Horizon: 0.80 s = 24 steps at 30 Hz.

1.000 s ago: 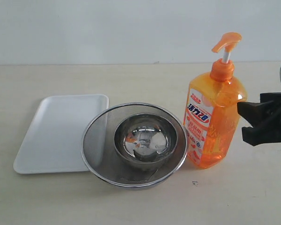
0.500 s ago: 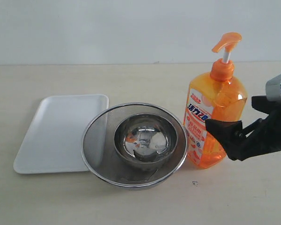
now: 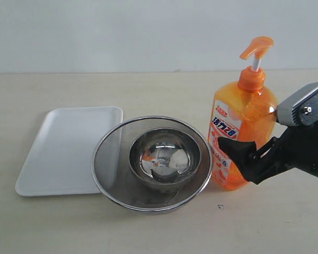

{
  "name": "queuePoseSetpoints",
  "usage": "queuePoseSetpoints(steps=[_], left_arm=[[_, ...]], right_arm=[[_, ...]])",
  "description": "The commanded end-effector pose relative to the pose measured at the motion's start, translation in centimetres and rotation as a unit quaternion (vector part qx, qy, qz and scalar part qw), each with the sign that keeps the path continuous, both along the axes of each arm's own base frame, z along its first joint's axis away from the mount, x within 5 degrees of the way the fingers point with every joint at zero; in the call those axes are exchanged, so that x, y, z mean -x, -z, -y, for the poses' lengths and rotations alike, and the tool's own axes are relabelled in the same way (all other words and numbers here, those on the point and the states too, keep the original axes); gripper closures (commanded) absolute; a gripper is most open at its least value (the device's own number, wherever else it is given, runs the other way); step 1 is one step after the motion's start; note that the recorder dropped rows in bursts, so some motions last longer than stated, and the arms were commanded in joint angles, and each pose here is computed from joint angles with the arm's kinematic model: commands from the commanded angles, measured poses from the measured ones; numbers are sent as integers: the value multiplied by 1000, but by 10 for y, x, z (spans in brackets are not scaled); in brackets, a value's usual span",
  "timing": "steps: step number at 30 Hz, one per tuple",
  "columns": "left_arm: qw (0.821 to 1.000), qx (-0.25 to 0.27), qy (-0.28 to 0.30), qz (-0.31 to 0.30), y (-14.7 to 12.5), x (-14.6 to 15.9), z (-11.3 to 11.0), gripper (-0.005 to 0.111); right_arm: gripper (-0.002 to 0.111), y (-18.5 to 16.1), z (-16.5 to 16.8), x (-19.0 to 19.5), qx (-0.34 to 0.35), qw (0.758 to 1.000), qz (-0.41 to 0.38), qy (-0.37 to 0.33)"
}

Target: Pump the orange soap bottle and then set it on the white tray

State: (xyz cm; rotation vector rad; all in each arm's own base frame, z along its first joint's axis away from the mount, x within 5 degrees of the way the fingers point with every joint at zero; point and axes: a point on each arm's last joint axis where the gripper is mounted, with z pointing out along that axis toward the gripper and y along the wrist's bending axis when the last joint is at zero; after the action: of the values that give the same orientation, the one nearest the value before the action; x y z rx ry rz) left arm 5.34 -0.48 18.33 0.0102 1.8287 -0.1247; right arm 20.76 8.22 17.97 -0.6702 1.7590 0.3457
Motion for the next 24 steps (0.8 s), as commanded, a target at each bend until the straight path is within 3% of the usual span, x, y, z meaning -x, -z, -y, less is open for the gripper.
queuePoseSetpoints(steps=[1,12,15,16,17,19,21,24], left_arm=[[1000,2,-2,2,1,0,0,102],[1000,2,-2,2,1,0,0,102],[1000,2,-2,2,1,0,0,102],[1000,2,-2,2,1,0,0,102],[1000,2,-2,2,1,0,0,102],[1000,2,-2,2,1,0,0,102],[1000,2,-2,2,1,0,0,102],[1000,2,-2,2,1,0,0,102]], right_arm=[[9,4,-2,-2,-6,1000,13,-11],[11,6,0,-8,-30,999,22,16],[32,6,0,-8,-28,999,21,17],[44,7,0,-8,-28,999,20,17],[63,7,0,-8,-25,999,22,16],[85,6,0,-8,-24,999,24,15],[98,6,0,-8,-25,999,23,16],[101,7,0,-8,-35,999,11,23]])
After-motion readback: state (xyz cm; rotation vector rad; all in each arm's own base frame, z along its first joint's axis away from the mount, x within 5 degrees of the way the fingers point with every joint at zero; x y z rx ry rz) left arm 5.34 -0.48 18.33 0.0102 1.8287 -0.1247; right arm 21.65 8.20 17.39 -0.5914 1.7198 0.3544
